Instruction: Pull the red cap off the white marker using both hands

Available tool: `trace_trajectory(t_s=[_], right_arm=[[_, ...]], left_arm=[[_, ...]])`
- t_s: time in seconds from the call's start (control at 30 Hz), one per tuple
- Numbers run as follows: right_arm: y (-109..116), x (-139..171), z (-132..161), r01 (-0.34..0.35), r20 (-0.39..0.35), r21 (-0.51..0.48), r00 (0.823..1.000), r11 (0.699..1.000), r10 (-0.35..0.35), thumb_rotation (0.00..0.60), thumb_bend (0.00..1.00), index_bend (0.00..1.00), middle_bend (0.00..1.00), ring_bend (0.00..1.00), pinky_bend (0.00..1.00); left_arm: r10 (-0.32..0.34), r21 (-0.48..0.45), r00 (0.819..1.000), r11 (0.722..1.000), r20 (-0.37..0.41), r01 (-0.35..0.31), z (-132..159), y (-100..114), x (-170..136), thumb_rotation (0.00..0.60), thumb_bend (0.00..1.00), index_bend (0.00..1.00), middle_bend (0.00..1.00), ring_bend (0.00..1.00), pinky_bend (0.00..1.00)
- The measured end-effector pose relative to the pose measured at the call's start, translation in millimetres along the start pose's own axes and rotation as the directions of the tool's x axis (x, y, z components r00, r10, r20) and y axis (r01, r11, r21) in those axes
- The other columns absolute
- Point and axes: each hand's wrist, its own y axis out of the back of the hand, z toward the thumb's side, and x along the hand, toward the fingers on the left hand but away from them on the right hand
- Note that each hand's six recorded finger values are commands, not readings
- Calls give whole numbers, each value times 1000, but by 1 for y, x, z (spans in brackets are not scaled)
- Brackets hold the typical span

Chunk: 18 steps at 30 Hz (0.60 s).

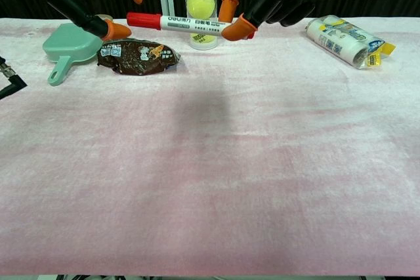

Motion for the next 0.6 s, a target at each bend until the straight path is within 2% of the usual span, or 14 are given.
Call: trace_trajectory(t_s=[0.6], right_arm=[[4, 1, -5, 11, 5, -21, 1000, 1000, -11, 600, 358, 685, 1000, 1000, 1000]], left_arm=[[3, -14, 1000, 1000, -13, -4, -3, 0, 1, 600, 260, 478, 359, 147, 237]])
